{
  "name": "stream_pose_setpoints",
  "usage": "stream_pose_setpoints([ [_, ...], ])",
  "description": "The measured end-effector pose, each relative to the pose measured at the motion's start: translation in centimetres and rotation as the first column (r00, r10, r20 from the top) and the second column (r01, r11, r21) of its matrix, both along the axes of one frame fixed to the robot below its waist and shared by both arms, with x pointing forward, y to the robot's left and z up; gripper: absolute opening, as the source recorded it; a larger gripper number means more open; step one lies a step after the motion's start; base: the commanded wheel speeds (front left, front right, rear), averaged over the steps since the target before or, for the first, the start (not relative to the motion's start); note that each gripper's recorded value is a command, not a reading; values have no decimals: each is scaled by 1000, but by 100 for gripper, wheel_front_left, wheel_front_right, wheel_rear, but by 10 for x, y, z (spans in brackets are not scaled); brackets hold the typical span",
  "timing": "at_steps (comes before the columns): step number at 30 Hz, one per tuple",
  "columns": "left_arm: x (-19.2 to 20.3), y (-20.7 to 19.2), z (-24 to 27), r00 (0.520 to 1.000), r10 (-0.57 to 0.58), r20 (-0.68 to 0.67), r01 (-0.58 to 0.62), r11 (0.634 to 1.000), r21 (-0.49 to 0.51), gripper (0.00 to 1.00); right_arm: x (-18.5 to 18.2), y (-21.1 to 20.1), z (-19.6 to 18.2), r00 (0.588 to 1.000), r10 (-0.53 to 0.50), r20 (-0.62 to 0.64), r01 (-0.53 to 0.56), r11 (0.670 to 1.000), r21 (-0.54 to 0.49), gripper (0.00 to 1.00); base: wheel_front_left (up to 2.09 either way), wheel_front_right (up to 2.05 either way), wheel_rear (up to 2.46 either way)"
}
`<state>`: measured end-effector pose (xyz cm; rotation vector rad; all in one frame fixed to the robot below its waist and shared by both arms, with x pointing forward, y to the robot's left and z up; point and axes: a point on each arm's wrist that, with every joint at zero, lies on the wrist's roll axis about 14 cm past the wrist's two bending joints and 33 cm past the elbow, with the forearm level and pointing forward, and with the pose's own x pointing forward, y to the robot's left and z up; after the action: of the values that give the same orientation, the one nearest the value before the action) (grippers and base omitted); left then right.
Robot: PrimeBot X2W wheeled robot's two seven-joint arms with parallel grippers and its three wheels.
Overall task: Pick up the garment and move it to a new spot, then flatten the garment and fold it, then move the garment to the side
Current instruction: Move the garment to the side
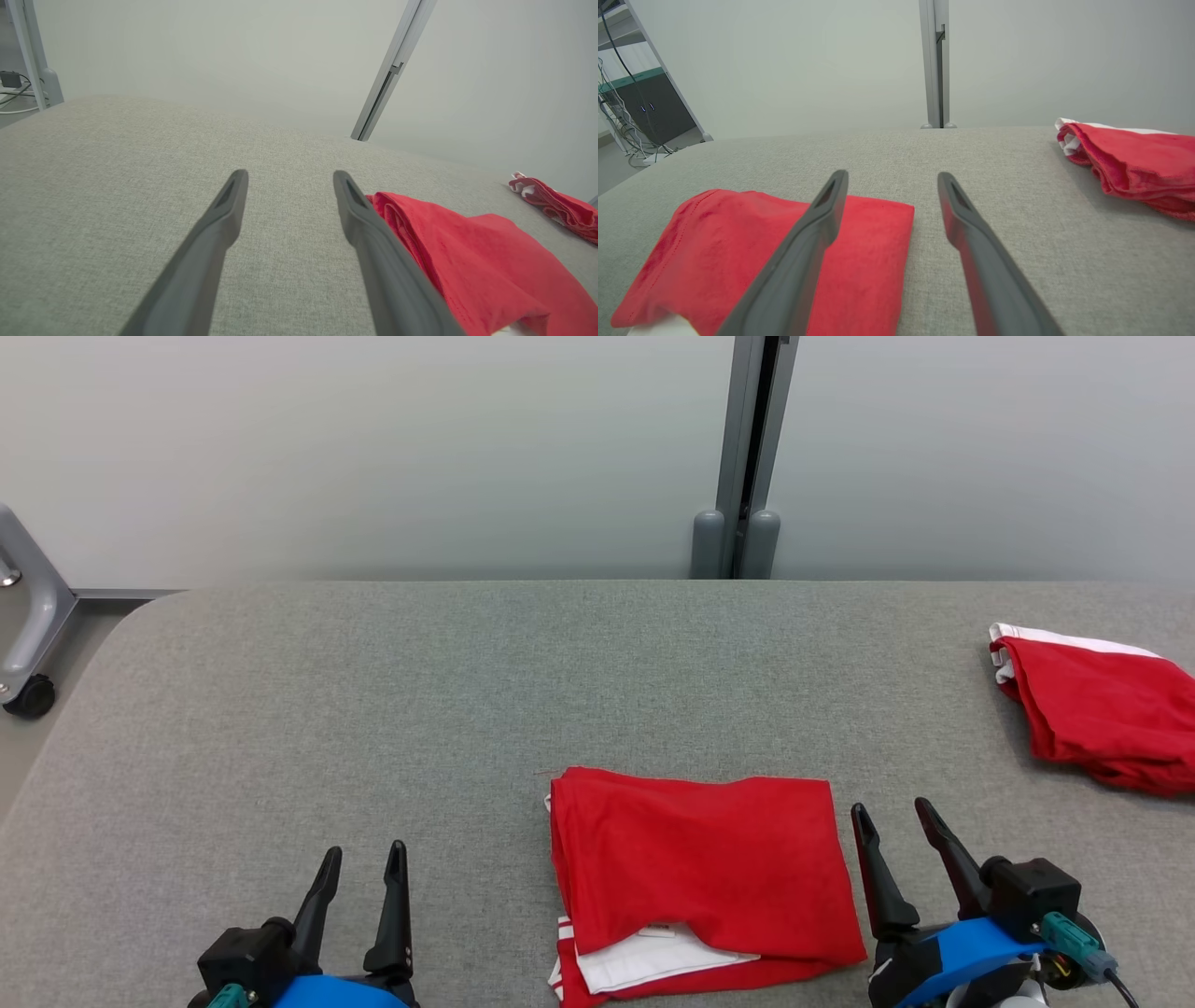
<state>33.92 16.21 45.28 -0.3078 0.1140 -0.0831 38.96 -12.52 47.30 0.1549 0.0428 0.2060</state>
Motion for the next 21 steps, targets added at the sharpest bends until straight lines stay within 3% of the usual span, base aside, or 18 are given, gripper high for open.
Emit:
stream_pose_setpoints([
  [5,1,5,-1,1000,12,-2,-12,1000,8,100,3,-1,-7,999,3,-36,-5,999,-37,100,0,0,0],
  [9,3,22,4,998,66,11,-67,998,15,100,10,-2,-19,991,11,-136,-24,995,-92,100,0,0,0],
  [14,-1,43,4,992,129,10,-129,991,34,100,11,3,-46,951,29,-309,-79,986,-150,100,0,0,0],
  [21,-10,49,-6,986,168,-21,-168,986,23,100,13,9,-75,876,37,-481,-123,981,-149,100,0,0,0],
])
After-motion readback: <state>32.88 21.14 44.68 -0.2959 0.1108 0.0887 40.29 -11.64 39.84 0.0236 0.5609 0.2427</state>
